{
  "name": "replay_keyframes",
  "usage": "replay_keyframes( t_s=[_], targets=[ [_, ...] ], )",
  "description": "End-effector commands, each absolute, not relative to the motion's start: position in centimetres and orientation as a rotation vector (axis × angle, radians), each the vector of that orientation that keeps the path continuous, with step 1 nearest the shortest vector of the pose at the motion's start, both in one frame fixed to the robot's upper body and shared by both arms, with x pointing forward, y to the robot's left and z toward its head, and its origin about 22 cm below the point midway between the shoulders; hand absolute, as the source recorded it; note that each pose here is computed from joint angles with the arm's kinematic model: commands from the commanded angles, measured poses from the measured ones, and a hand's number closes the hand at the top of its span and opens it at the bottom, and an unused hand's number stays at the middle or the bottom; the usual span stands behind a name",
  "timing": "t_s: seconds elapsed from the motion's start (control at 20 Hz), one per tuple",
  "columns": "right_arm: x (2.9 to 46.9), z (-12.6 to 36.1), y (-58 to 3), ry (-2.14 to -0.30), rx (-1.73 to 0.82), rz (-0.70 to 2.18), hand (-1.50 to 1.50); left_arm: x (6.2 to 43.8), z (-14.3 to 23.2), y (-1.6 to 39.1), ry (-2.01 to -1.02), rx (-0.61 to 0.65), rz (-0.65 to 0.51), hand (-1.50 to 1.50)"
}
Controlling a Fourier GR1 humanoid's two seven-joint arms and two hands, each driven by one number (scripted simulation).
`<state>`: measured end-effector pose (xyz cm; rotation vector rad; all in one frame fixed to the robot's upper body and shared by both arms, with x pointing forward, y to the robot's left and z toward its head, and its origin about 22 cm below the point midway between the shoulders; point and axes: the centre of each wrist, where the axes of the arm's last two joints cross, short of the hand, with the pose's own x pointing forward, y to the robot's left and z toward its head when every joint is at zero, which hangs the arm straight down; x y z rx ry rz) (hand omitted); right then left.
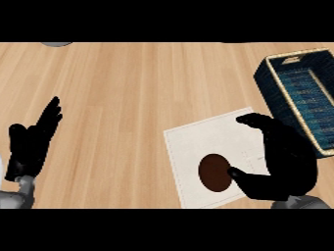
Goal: Pick the cupcake from the placemat and place it in the basket
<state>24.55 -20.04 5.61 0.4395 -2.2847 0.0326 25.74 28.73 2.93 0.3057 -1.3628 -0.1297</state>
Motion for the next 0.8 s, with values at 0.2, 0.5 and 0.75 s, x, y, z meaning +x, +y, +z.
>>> replay_keyframes(
  t_s=[0.2,0.5,0.75],
  targets=[
    [20.5,5.3,-25.6,-2.148,-0.294,0.327,-1.5,26.5,3.2,30.0,-1.332,0.31,-0.157,0.0],
    [17.5,9.3,-29.8,-1.823,-0.45,0.884,-1.5,26.6,2.8,30.0,-1.329,0.324,-0.164,0.0],
    [15.1,13.2,-28.6,-1.618,-0.299,1.112,-1.5,27.2,2.4,26.9,-1.347,0.284,-0.166,0.0]
  ],
)
